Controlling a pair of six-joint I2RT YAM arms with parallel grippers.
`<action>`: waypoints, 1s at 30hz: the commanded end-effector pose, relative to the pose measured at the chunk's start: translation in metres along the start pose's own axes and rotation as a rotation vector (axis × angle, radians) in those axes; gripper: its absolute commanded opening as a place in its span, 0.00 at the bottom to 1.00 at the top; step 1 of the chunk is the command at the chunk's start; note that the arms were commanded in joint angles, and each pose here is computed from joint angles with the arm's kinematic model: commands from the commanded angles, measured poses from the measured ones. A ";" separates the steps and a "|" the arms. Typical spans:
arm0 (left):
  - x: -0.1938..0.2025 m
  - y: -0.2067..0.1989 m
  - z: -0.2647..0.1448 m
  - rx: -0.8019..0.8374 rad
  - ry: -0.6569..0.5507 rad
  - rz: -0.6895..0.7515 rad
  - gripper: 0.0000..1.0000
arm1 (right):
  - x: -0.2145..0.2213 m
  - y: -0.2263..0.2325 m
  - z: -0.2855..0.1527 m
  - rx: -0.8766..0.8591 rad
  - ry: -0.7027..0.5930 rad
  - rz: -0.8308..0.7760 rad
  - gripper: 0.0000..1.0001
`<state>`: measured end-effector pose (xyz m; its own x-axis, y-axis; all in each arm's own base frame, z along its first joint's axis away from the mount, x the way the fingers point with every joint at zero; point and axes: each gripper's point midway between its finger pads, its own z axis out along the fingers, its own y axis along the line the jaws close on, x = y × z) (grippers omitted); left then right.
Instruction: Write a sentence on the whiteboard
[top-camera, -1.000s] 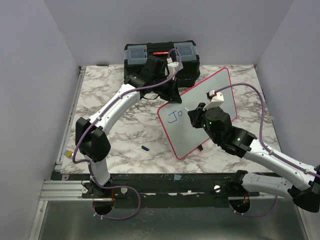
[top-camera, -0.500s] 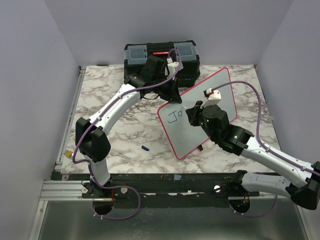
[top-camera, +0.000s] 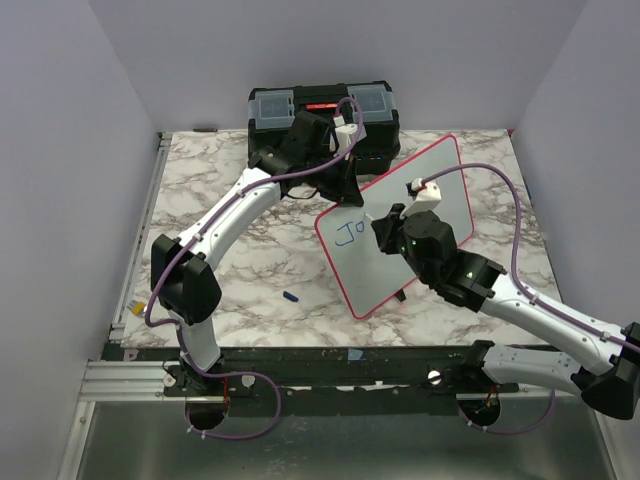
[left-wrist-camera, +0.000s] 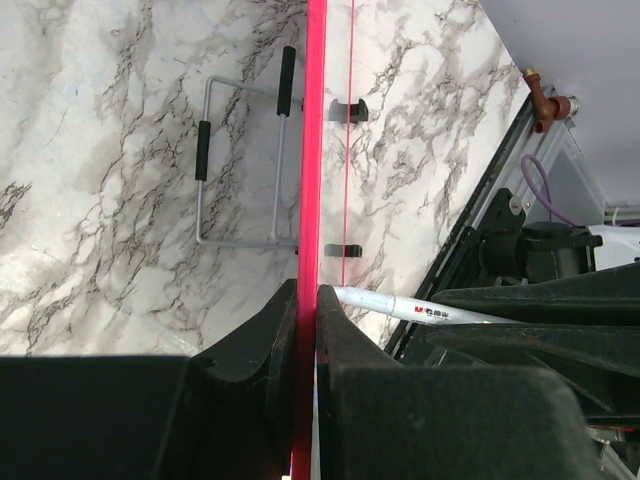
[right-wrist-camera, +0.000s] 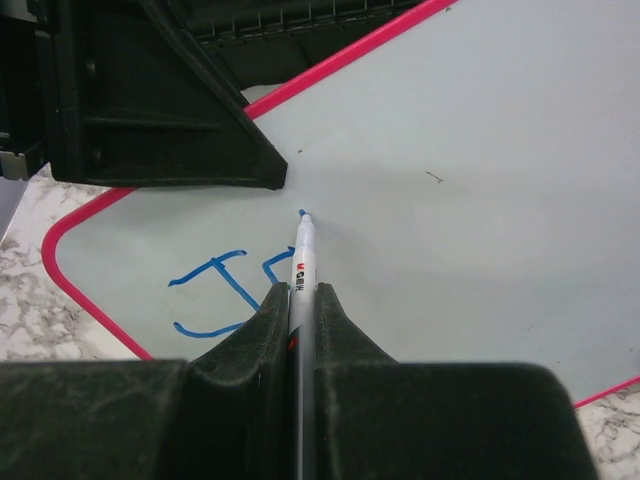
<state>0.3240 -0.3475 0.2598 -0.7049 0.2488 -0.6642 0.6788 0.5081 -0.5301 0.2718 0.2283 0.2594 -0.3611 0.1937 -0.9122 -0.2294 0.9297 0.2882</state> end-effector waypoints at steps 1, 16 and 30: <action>0.008 -0.014 -0.001 0.001 0.031 0.030 0.00 | 0.014 -0.007 -0.002 0.009 0.025 0.010 0.01; 0.009 -0.015 0.000 0.001 0.032 0.033 0.00 | 0.020 -0.016 -0.003 0.054 0.034 0.012 0.01; 0.009 -0.017 -0.001 0.006 0.028 0.038 0.00 | 0.010 -0.023 -0.002 0.108 0.009 0.011 0.01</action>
<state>0.3243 -0.3479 0.2598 -0.7030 0.2489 -0.6663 0.6796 0.5112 -0.5261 0.2683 0.2171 0.2447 -0.3759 0.2093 -0.9027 -0.1813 0.9387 0.2931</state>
